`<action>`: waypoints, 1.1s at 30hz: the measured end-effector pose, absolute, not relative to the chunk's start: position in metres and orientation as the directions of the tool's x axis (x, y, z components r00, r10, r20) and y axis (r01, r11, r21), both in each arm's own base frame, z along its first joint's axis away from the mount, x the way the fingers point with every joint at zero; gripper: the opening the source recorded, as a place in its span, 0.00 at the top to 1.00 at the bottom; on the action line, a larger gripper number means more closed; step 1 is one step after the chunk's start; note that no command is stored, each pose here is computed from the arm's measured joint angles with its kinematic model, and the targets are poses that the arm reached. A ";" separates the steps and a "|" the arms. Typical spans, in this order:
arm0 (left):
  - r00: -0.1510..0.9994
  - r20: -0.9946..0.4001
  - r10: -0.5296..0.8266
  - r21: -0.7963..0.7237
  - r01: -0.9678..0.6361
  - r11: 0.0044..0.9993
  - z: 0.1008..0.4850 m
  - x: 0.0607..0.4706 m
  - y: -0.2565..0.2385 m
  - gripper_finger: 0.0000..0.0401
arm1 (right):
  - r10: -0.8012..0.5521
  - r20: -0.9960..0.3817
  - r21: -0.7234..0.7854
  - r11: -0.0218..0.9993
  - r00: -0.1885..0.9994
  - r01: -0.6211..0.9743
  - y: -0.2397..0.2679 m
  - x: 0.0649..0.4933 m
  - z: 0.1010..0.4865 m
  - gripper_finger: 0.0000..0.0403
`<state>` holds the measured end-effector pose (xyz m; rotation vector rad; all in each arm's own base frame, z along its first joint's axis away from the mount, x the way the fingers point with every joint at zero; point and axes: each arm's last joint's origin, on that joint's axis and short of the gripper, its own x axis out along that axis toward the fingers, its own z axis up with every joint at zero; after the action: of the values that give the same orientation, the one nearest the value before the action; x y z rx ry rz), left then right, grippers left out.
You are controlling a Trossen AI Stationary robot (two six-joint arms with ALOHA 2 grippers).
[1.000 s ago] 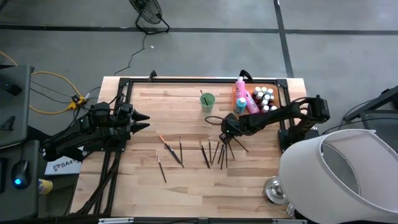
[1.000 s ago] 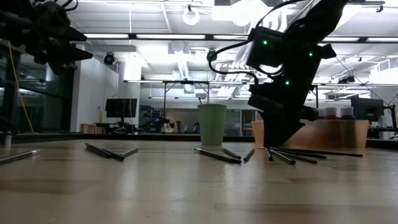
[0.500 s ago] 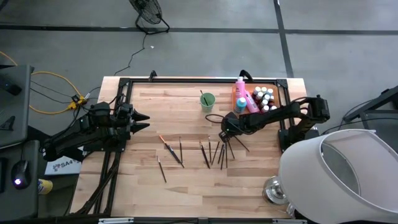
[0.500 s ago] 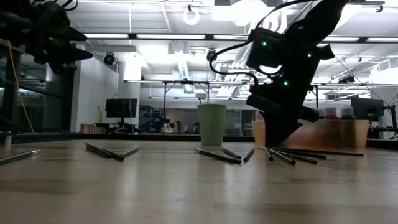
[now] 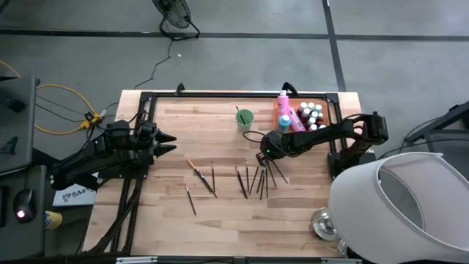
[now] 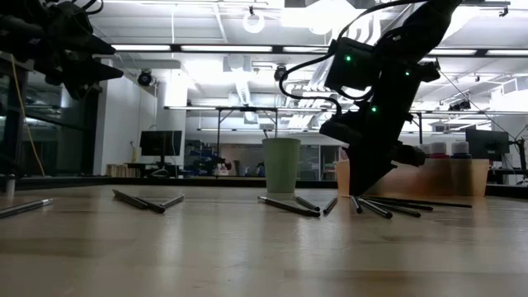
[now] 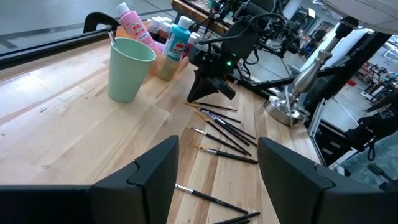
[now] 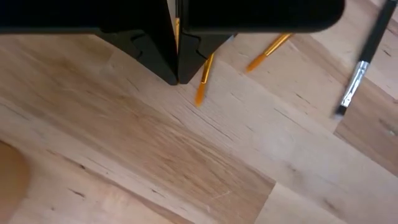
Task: Pick & Place Paint Supplies
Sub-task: Put the gold paintbrush into the green cup
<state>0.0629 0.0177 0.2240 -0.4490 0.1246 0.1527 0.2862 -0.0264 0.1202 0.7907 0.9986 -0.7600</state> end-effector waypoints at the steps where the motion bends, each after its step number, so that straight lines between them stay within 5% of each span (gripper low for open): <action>1: 0.981 -0.153 0.119 -0.422 -0.174 0.890 0.224 0.063 0.018 0.47 | -0.181 -0.919 0.224 0.492 0.351 0.841 -0.028 0.286 0.122 0.99; 17: 0.981 -0.153 0.119 -0.422 -0.174 0.890 0.224 0.063 0.018 0.47 | -0.286 -0.806 0.371 0.438 0.518 0.819 -0.030 0.282 0.167 0.99; 26: 0.981 -0.153 0.119 -0.422 -0.174 0.890 0.224 0.063 0.018 0.47 | -0.534 -0.359 0.549 0.542 0.766 0.636 -0.038 0.295 0.234 0.99; 33: 0.981 -0.153 0.119 -0.422 -0.174 0.890 0.224 0.063 0.018 0.47 | -0.702 -0.034 0.486 0.611 0.712 0.625 -0.046 0.302 0.264 0.99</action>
<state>0.0629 0.0177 0.2240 -0.4489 0.1247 0.1522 0.3022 -0.0455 0.2643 0.4947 -0.1662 -0.7698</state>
